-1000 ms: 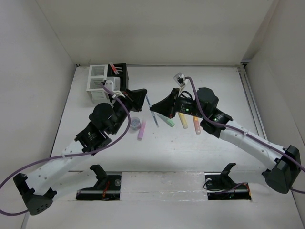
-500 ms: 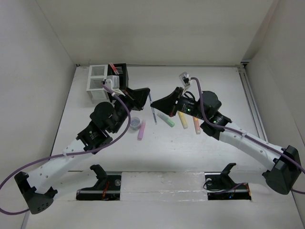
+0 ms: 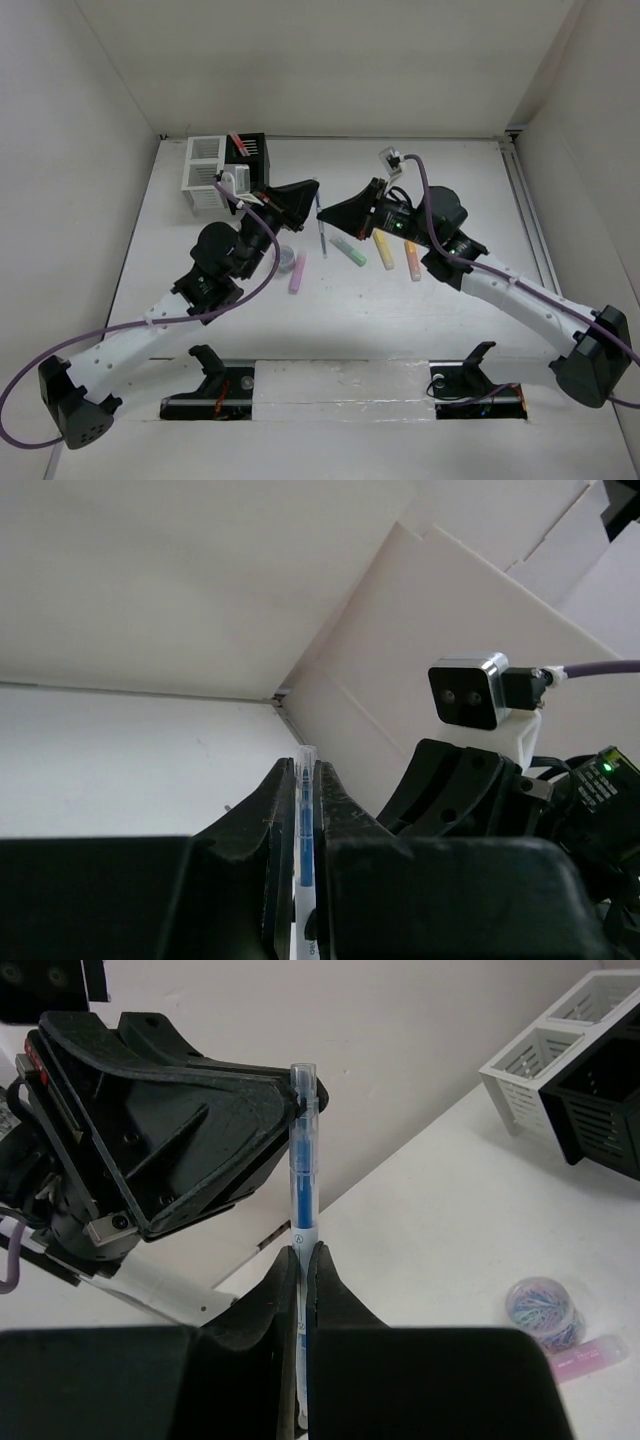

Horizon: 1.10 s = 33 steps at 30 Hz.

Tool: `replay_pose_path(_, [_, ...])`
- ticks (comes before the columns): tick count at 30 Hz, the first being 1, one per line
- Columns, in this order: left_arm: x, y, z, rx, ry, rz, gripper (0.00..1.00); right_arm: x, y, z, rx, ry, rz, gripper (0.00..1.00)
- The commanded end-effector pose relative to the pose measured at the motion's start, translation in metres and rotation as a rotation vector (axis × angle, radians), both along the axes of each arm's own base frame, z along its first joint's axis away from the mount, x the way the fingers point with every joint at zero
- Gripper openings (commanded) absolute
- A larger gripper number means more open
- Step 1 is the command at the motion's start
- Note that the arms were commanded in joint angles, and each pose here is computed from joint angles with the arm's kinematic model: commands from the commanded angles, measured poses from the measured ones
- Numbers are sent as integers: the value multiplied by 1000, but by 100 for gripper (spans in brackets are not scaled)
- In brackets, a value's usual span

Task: Sort the stationery into containers
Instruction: Close the pen cap on the pen.

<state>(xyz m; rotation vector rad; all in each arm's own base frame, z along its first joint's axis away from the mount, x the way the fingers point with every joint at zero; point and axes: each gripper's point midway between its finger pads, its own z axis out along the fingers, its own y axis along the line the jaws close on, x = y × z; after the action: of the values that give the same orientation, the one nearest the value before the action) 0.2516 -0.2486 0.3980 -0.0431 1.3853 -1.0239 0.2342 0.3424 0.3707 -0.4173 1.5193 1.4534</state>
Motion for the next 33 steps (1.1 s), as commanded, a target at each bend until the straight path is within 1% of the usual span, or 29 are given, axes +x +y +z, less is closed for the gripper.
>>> replay_pose_path(1, [-17, -32, -63, 176, 61, -172, 0, 7, -31, 118, 252, -245, -94, 0])
replay_pose_path(4, [-17, -32, -75, 186, 72, -172, 0, 11, -32, 128, 251, -272, -79, 0])
replay_pose_path(5, [-19, -33, -73, 181, 63, -184, 0, 13, -34, 129, 244, -283, -84, 0])
replay_pose_path(6, [-19, -33, -81, 192, 74, -185, 0, 19, -34, 127, 233, -274, -95, 0])
replay_pose_path(7, [-19, -33, -84, 193, 75, -185, 0, 16, -34, 132, 238, -286, -84, 0])
replay_pose_path(8, [-19, -33, -85, 193, 75, -185, 0, 25, -35, 127, 228, -279, -99, 0])
replay_pose_path(12, [-23, -34, -95, 198, 75, -207, 0, 29, -36, 136, 244, -259, -76, 0])
replay_pose_path(16, [-23, -34, -96, 194, 71, -207, 0, 29, -31, 148, 274, -249, -41, 0])
replay_pose_path(18, [-23, -34, -101, 201, 77, -208, 0, 36, -29, 149, 284, -224, -40, 0])
replay_pose_path(23, [-24, -35, -99, 202, 64, -215, 0, 36, -29, 163, 308, -241, -34, 0])
replay_pose_path(25, [-22, -31, -96, 193, 61, -189, 0, 36, -27, 158, 298, -234, -26, 0])
replay_pose_path(27, [-17, -27, -98, 198, 87, -155, 0, 30, -21, 142, 263, -237, 5, 0])
replay_pose_path(28, [-17, -24, -89, 194, 87, -141, 0, 31, -19, 134, 239, -255, 4, 0])
replay_pose_path(29, [-10, -17, -84, 181, 105, -88, 0, 23, -16, 132, 234, -273, 22, 0])
replay_pose_path(30, [-8, -15, -79, 170, 118, -75, 0, 21, -9, 113, 204, -256, 42, 0])
replay_pose_path(31, [-7, -12, -66, 162, 115, -59, 0, 20, -10, 108, 194, -259, 38, 0])
replay_pose_path(32, [-5, -6, -58, 139, 120, -24, 3, 16, -8, 104, 184, -269, 45, 0])
replay_pose_path(33, [-5, -6, -51, 128, 111, -24, 17, 19, -7, 98, 179, -254, 32, 0])
